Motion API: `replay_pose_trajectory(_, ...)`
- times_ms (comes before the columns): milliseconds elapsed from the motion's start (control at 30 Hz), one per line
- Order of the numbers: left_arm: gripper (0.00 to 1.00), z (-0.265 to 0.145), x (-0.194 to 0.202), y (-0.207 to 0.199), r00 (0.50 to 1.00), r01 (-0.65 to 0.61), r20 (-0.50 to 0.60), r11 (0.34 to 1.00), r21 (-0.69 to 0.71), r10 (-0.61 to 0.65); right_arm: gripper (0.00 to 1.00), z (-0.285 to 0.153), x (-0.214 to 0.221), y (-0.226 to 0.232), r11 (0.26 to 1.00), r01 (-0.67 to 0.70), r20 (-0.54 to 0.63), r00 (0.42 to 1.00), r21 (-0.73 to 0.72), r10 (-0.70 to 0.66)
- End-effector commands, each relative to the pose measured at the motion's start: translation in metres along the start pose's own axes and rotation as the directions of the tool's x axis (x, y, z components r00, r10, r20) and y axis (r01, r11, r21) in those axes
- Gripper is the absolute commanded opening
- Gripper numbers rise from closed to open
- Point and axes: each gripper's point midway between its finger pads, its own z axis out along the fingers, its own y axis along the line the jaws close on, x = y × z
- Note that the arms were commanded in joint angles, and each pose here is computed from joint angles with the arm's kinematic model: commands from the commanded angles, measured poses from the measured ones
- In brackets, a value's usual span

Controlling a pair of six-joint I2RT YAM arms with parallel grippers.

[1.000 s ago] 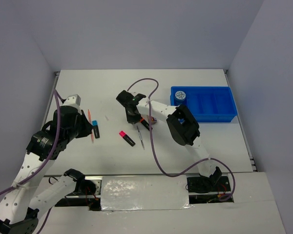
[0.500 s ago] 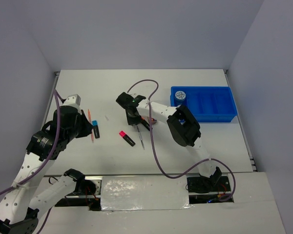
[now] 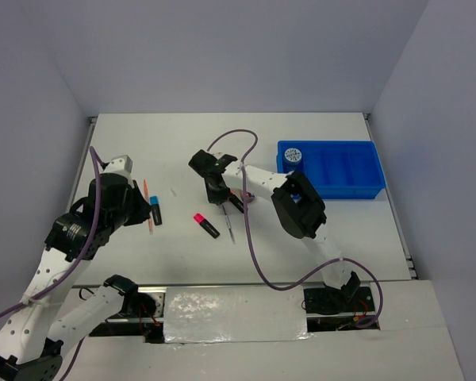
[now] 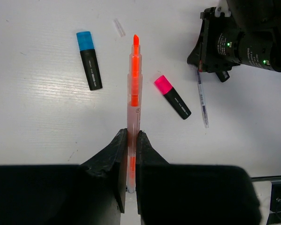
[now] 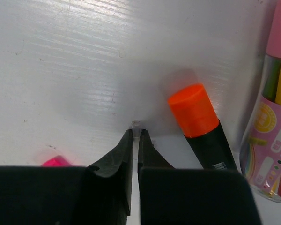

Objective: Sort the stationery into containers
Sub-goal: Close the pen cap on the pen.

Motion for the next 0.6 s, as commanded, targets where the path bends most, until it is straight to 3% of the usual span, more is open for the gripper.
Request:
replay_pose_trajectory(0, 0.0, -0.002, -0.005, -0.001, 0.999, -0.016, 0.03, 1.0, 0.012, 0.016, 0.0, 0.004, 0.014, -0.002, 1.0, 0.007, -0.063, 0.998, 0.01, -0.006)
replay_pose_trajectory(100, 0.0, -0.002, -0.005, -0.002, 0.999, -0.017, 0.031, 1.0, 0.023, 0.017, 0.0, -0.012, 0.001, 0.018, 0.991, -0.005, -0.033, 0.999, -0.131, 0.0)
replay_pose_trajectory(233, 0.0, -0.006, 0.003, -0.04, 0.998, -0.067, 0.013, 0.966, 0.249, 0.066, 0.0, -0.087, -0.065, 0.027, 0.947, -0.111, 0.175, 0.97, -0.301, 0.169)
replay_pose_trajectory(300, 0.0, -0.013, -0.003, -0.065, 0.996, -0.09, 0.059, 0.915, 0.393, 0.073, 0.0, -0.153, -0.098, 0.008, 0.916, -0.168, 0.316, 0.903, -0.364, 0.29)
replay_pose_trajectory(400, 0.0, -0.035, -0.003, -0.109, 0.994, -0.109, 0.078, 0.768, 0.631, 0.078, 0.0, -0.239, -0.128, -0.019, 0.835, -0.261, 0.457, 0.739, -0.484, 0.495)
replay_pose_trajectory(467, 0.0, -0.054, -0.007, -0.134, 0.992, -0.13, 0.105, 0.646, 0.753, 0.076, 0.0, -0.278, -0.125, -0.036, 0.732, -0.35, 0.431, 0.631, -0.584, 0.645)
replay_pose_trajectory(500, 0.0, -0.057, -0.004, -0.14, 0.994, -0.108, 0.086, 0.608, 0.787, 0.065, 0.0, -0.299, -0.128, -0.037, 0.643, -0.378, 0.387, 0.562, -0.666, 0.731)
replay_pose_trajectory(567, 0.0, -0.072, -0.008, -0.156, 0.994, -0.111, 0.096, 0.501, 0.858, 0.055, 0.0, -0.316, -0.111, -0.053, 0.562, -0.391, 0.357, 0.483, -0.729, 0.799)
